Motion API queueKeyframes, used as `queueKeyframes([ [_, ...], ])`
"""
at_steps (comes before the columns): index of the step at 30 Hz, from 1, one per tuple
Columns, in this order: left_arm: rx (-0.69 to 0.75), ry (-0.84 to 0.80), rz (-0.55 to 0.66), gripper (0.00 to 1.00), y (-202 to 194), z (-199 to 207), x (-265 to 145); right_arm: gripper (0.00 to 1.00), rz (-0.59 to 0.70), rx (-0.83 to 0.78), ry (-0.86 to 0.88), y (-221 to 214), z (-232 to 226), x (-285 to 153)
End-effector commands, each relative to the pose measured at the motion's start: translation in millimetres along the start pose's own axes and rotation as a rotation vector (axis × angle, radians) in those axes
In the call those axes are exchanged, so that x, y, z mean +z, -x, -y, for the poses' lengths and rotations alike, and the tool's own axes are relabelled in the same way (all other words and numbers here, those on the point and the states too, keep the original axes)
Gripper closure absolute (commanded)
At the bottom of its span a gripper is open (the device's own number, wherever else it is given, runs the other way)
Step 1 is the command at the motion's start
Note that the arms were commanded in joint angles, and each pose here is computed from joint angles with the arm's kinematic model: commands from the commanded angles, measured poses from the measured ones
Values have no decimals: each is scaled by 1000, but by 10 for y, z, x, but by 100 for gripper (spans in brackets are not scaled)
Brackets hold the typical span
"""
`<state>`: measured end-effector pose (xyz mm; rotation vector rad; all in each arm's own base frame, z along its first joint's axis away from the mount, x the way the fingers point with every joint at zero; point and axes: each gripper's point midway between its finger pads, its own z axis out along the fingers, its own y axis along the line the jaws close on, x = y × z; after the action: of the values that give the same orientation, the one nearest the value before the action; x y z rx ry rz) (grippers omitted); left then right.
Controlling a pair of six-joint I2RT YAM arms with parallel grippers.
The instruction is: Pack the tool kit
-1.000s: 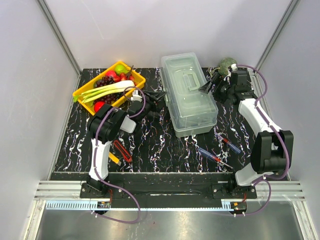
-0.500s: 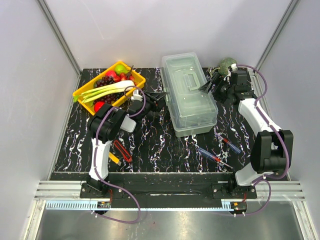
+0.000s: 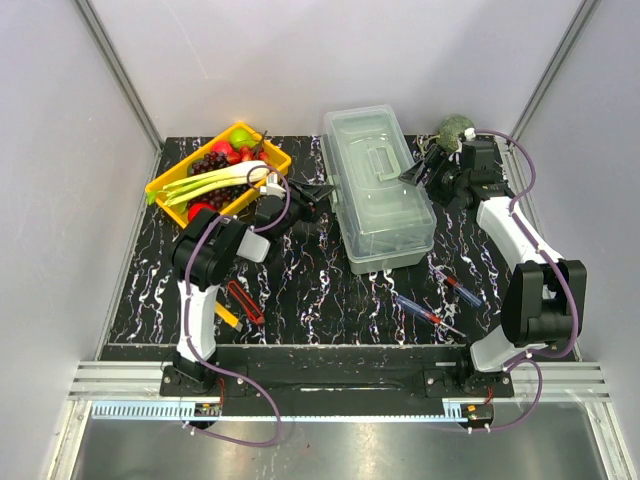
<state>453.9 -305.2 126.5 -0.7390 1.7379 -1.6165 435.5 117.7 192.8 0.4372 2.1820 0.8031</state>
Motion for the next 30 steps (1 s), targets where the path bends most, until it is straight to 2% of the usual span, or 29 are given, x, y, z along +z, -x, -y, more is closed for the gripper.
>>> queueKeyframes([
  [1, 257, -356, -221, 82, -592, 1180, -178, 17, -185, 56, -67, -613, 185, 171],
  [14, 294, -347, -212, 83, -503, 1238, -262, 18, -183, 98, -100, -640, 254, 201],
  [17, 260, -370, -205, 82, -443, 1235, -316, 18, -184, 108, -102, -649, 261, 210],
  [22, 63, -545, -199, 78, -294, 1357, -463, 18, -187, 115, -61, -672, 213, 229],
  [25, 101, -555, -196, 78, -292, 1401, -478, 18, -177, 117, -64, -668, 224, 230],
  [30, 85, -523, -159, 78, -199, 1347, -511, 18, -166, 122, -73, -646, 234, 236],
])
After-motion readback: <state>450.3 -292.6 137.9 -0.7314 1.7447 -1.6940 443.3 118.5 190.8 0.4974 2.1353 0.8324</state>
